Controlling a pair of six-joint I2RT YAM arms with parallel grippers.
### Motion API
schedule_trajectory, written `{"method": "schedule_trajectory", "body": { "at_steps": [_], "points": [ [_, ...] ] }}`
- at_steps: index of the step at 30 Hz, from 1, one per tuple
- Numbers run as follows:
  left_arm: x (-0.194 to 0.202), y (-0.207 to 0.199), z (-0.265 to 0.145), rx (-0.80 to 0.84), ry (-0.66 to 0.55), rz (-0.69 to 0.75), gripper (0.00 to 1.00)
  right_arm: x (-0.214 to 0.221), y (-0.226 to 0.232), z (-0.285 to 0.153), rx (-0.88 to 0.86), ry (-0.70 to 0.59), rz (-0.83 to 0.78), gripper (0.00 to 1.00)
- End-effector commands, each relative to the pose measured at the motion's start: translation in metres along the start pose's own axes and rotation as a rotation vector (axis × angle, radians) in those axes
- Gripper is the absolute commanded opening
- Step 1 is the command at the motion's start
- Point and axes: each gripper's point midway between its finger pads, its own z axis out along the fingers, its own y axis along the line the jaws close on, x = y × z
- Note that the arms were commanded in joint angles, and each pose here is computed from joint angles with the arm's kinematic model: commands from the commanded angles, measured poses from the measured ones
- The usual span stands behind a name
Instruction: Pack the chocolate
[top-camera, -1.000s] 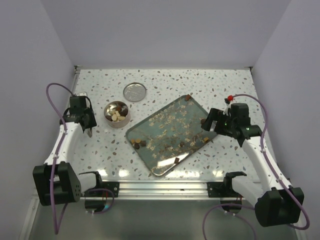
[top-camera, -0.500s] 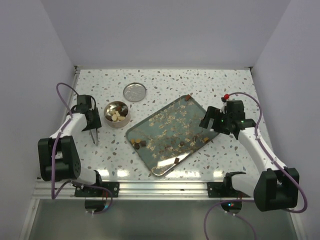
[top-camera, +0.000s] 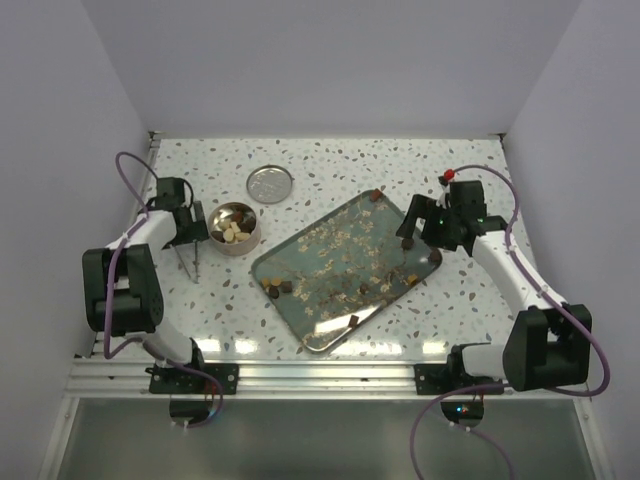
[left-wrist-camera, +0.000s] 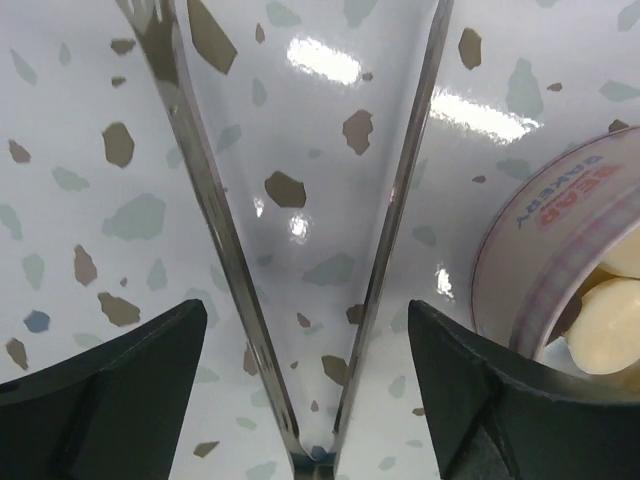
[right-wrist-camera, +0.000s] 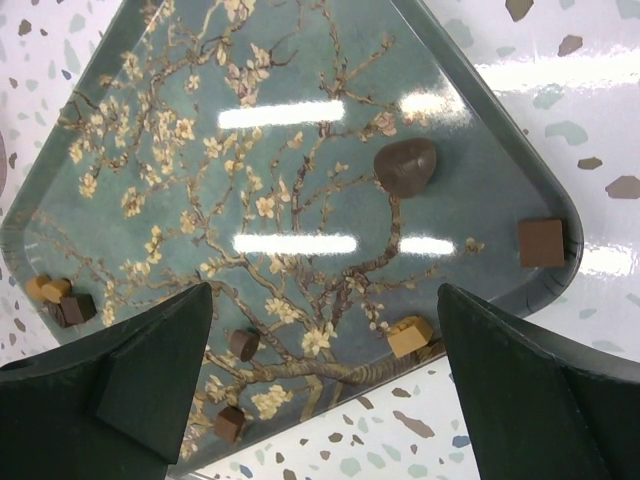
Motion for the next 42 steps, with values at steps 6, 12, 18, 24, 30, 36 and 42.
{"method": "schedule_trajectory", "body": {
  "at_steps": [6, 12, 18, 24, 30, 36, 42],
  "points": [
    [-0.052, 0.012, -0.021, -0.043, -0.137, -0.05, 1.0, -0.02, 0.017, -0.014, -0.053, -0.06, -0.046, 0.98],
    [-0.073, 0.031, -0.059, -0.087, -0.198, -0.045, 1.0, -0.018, 0.021, -0.027, -0.07, -0.077, -0.062, 0.98],
    [-0.122, 0.03, -0.104, -0.044, -0.312, -0.029, 1.0, -0.019, 0.023, -0.04, -0.073, -0.094, -0.081, 0.98],
    [-0.172, -0.002, -0.109, 0.057, -0.357, 0.022, 1.0, -0.019, 0.022, -0.044, -0.063, -0.104, -0.058, 0.98],
    [-0.181, -0.09, -0.073, 0.153, -0.34, 0.179, 0.98, -0.039, 0.026, -0.038, -0.043, -0.126, -0.031, 0.96],
    [-0.172, -0.164, -0.037, 0.31, -0.313, 0.249, 0.96, -0.059, 0.033, -0.02, -0.026, -0.144, -0.04, 0.95],
    [-0.163, -0.192, -0.002, 0.327, -0.262, 0.26, 0.96, -0.062, 0.048, 0.004, -0.032, -0.114, -0.059, 0.95]
  ]
}}
